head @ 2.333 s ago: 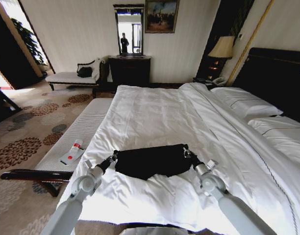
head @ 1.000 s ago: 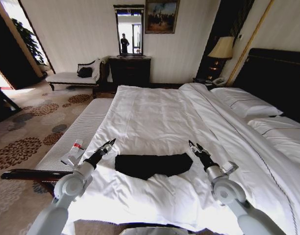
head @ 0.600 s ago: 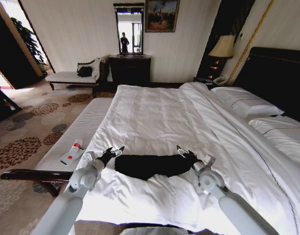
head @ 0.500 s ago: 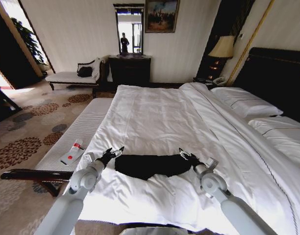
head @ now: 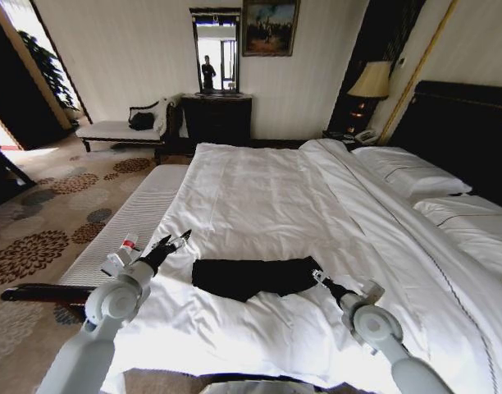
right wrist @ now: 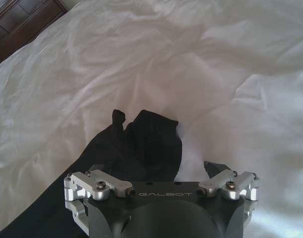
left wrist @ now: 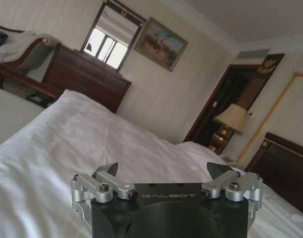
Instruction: Fold the clothes on the bed.
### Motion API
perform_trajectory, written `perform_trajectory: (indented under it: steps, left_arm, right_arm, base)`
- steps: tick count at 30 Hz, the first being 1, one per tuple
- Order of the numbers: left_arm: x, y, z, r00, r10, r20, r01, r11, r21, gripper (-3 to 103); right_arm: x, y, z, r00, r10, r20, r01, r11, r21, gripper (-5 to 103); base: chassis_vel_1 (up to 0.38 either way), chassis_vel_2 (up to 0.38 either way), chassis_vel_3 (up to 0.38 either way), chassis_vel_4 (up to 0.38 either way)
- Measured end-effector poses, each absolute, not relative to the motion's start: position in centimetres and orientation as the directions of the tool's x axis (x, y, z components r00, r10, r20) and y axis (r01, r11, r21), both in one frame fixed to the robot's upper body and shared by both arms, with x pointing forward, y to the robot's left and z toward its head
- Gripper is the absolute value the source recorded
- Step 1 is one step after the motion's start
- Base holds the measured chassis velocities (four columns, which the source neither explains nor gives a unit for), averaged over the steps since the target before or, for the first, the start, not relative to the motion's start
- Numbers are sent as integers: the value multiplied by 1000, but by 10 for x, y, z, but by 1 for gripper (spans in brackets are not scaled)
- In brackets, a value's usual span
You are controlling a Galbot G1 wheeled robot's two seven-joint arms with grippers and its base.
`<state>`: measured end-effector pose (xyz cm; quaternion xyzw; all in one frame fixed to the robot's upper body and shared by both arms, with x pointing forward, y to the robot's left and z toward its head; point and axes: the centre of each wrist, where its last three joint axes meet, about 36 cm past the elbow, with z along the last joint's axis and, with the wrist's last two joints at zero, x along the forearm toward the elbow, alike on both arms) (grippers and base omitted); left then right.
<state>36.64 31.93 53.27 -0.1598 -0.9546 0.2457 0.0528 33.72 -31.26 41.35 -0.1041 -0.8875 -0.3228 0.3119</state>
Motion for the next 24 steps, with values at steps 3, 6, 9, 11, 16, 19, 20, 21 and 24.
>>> perform_trajectory:
  steps: [3,6,9,11,16,19,20,21,24]
  left_arm:
    - [348,315,572,-914,380,-145,401,788,-467,100]
    - [336,307,590,-889,412,-201,456,749,-482,100]
    - [323,299,604,-869,438,-230,492,724,-484,100]
    - [317,295,606,-866,447,-224,497,721,-483,100]
    - [313,291,596,-878,441,-187,472,733,-490,100]
    - [318,288,585,-887,432,-162,451,737,-503,100]
    - [320,287,583,-888,431,-158,448,737,-507,100]
    - [320,287,583,-888,431,-158,448,737,-507,100]
    - [324,287,580,-890,429,-154,444,736,-512,100]
  right_arm:
    - [337,-307,402,-772,-32,635,398,755,522,100]
    - [337,-306,395,-768,-37,639,403,747,528,100]
    - [337,-304,391,-773,-46,633,403,734,546,100]
    - [338,-304,391,-776,-52,629,404,725,558,100]
    - [342,-305,394,-793,-69,605,398,693,601,100]
    - [346,-303,395,-812,-81,578,385,670,634,100]
    - [347,-303,394,-816,-82,573,383,666,640,100]
    - [347,-303,394,-816,-82,573,383,666,640,100]
    - [351,-305,391,-823,-78,563,382,656,651,100]
  base:
    - [0,0,0,0]
    - [0,0,0,0]
    - [0,0,0,0]
    - [0,0,0,0]
    - [0,0,0,0]
    - [0,0,0,0]
    - [0,0,0,0]
    - [0,0,0,0]
    - [0,0,0,0]
